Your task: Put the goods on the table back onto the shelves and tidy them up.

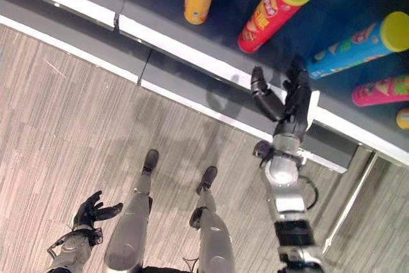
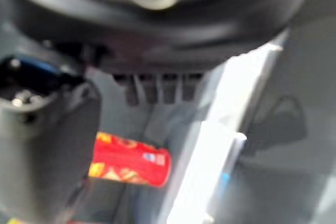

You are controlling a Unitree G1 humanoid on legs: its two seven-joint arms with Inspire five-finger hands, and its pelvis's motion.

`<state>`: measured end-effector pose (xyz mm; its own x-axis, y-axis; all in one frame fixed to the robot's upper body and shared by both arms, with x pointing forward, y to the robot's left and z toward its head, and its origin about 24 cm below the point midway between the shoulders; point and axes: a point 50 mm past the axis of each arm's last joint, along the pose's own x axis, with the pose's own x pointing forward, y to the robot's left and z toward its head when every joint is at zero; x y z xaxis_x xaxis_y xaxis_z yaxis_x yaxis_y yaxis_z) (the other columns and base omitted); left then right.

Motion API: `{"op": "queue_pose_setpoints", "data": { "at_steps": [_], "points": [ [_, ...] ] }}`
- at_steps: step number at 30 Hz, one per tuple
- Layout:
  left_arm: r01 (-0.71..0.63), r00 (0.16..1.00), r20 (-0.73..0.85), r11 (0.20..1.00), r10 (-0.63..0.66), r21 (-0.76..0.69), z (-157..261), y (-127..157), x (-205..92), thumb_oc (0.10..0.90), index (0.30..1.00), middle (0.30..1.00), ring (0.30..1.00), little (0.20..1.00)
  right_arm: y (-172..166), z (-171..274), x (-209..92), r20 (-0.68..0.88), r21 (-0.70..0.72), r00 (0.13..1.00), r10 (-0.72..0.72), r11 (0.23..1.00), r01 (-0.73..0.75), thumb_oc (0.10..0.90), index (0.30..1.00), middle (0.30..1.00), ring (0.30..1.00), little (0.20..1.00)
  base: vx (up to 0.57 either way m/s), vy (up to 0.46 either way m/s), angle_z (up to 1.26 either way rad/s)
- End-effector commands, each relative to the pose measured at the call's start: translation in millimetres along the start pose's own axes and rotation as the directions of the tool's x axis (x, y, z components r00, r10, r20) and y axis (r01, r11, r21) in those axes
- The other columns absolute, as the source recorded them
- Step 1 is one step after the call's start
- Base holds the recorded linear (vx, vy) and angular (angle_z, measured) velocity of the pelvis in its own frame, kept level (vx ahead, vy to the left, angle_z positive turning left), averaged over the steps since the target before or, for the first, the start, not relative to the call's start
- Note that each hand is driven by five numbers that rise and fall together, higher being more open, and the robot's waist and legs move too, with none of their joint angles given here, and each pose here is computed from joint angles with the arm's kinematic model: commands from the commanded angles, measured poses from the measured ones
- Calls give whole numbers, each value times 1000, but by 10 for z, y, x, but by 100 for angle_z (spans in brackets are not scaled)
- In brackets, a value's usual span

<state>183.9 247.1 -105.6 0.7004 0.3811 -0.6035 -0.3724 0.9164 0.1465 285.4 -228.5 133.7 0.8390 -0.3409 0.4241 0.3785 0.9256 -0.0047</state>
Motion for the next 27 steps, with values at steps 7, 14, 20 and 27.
{"op": "queue_pose_setpoints", "data": {
  "at_steps": [7, 14, 20, 27],
  "points": [
    [-135, 986, -90, 990, 139, 46, -264, 373, -78, 800, 900, 900, 900, 900, 282, 328, -32, 174, 140, 964, 201, 964, -226, 800, 900, 900, 900, 900, 0, 0, 0],
    [-110, 991, -75, 993, 113, 47, -234, 324, -68, 800, 900, 900, 900, 900, 618, 458, 85, 224, 201, 930, 292, 920, -337, 800, 900, 900, 900, 900, -3, 7, -2],
    [-92, 992, -85, 994, 97, 60, -262, 292, -73, 800, 900, 900, 900, 900, 824, 724, 224, 325, 205, 889, 323, 894, -399, 800, 900, 900, 900, 900, 14, -10, 9],
    [-102, 989, -98, 991, 110, 89, -261, 346, -46, 800, 900, 900, 900, 900, 914, 768, 471, 312, 133, 890, 332, 913, -387, 800, 900, 900, 900, 900, 16, -18, 6]
  ]
}}
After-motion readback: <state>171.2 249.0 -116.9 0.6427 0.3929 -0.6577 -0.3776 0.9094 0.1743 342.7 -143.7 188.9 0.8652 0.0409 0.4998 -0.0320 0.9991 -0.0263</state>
